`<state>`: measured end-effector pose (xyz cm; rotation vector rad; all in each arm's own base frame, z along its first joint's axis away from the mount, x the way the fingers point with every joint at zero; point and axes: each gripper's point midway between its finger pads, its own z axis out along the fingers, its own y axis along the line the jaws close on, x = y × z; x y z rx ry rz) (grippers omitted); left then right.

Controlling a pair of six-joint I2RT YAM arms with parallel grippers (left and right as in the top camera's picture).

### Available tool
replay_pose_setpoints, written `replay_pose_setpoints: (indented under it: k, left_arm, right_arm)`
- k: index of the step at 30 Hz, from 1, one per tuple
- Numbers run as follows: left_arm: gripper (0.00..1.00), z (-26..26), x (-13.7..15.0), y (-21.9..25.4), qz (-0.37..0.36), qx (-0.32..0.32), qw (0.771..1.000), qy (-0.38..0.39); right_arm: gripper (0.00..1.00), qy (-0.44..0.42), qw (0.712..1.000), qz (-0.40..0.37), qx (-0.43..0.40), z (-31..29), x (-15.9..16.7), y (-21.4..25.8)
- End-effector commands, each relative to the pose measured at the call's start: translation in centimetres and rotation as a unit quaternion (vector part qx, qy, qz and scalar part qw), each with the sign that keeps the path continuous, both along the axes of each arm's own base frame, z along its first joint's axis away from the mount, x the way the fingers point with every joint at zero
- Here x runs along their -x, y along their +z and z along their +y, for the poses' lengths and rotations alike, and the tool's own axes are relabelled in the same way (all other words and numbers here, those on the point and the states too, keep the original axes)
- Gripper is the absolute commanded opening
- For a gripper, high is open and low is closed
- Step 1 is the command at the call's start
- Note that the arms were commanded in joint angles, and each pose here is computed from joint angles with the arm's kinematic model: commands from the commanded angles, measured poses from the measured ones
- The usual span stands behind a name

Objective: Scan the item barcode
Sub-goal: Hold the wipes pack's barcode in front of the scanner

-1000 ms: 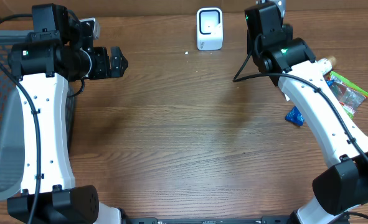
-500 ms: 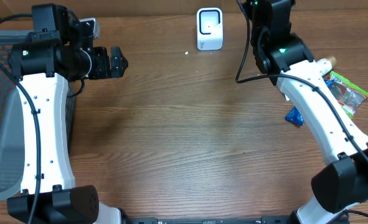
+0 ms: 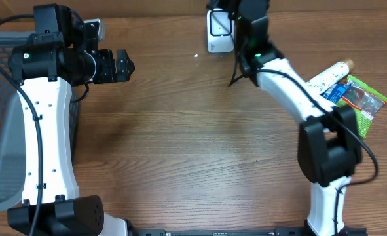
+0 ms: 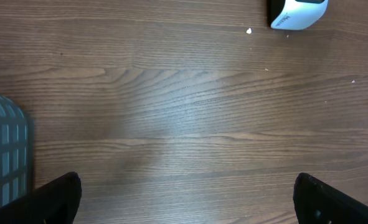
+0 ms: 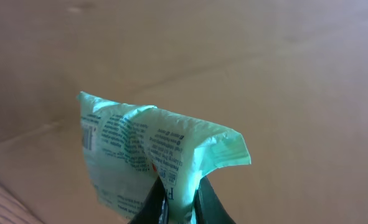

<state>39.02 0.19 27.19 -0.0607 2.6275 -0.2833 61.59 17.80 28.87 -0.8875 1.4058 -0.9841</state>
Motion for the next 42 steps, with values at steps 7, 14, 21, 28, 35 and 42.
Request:
replay_pose_setpoints:
  k: [7, 14, 21, 28, 35, 42]
  left_arm:
    - [0.99, -0.1, -0.2, 0.0, -0.003, -0.001, 1.0, -0.01]
    - [1.0, -0.1, -0.2, 0.0, -0.003, -0.001, 1.0, -0.01]
    - [1.0, -0.1, -0.2, 0.0, -0.003, -0.001, 1.0, -0.01]
    - [0.99, -0.1, -0.2, 0.0, -0.003, -0.001, 1.0, -0.01]
    - [1.0, -0.1, -0.2, 0.0, -0.003, -0.001, 1.0, -0.01]
    - [1.0, -0.1, -0.2, 0.0, -0.003, -0.001, 1.0, -0.01]
  right_arm:
    - [0.04, 0.019, 0.996, 0.017, 0.081, 2.7, -1.3, -5.6]
    - [0.04, 0.019, 0.995, 0.039, 0.091, 2.8, -1.7, -8.1]
    - [0.04, 0.022, 0.993, 0.057, 0.098, 2.8, -1.6, -9.0]
    - [0.04, 0.027, 0.995, 0.063, 0.079, 3.0, -1.6, -9.5]
    - [0.04, 0.023, 0.998, 0.059, 0.023, 3.0, -1.6, -9.4]
    - [0.04, 0.017, 0.998, 0.058, 0.022, 2.8, -1.5, -9.4]
